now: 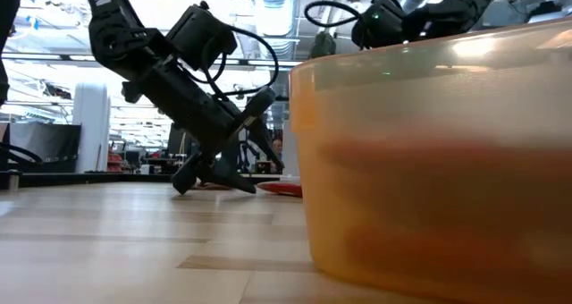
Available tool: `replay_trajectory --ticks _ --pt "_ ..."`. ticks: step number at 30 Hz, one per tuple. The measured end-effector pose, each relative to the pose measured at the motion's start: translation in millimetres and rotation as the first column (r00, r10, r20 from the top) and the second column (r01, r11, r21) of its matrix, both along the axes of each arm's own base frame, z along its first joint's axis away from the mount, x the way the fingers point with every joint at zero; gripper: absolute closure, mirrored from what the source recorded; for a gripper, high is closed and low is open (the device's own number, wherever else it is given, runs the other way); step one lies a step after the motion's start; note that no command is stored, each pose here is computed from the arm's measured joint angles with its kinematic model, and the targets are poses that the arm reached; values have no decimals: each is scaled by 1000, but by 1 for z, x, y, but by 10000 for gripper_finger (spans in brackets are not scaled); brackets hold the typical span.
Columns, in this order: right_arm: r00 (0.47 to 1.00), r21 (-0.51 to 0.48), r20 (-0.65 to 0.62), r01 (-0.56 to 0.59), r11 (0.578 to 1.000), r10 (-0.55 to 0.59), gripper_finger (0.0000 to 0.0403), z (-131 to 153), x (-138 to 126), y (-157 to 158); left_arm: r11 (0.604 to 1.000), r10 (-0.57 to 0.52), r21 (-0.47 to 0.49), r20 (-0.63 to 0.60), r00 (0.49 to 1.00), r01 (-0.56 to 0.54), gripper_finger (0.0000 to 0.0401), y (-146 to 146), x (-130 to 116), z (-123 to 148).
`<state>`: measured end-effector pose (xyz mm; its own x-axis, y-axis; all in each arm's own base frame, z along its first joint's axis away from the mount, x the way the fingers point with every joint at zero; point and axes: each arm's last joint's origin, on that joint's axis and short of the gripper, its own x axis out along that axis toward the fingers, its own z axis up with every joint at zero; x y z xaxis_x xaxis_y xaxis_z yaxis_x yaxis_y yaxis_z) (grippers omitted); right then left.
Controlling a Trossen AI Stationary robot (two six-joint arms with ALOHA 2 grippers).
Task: Sort popcorn bags into baskets
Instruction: Put the red popcorn bag into the orange container
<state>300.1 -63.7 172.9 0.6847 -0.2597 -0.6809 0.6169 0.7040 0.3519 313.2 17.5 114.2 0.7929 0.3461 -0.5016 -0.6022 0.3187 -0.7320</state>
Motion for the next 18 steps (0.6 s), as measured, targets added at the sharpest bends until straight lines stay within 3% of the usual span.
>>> replay_trajectory --ticks 6,10,18 --pt "978 16 -207 -3 1000 6 380 -14 -13 13 1000 15 -20 7 1000 -15 144 2 0 -1" --pt "964 35 -266 -18 999 27 383 -37 -7 16 999 9 -31 24 1000 -8 144 1 1 0" --pt "971 65 -196 -127 990 138 384 -54 22 29 999 34 -26 26 999 -33 144 -1 1 0"
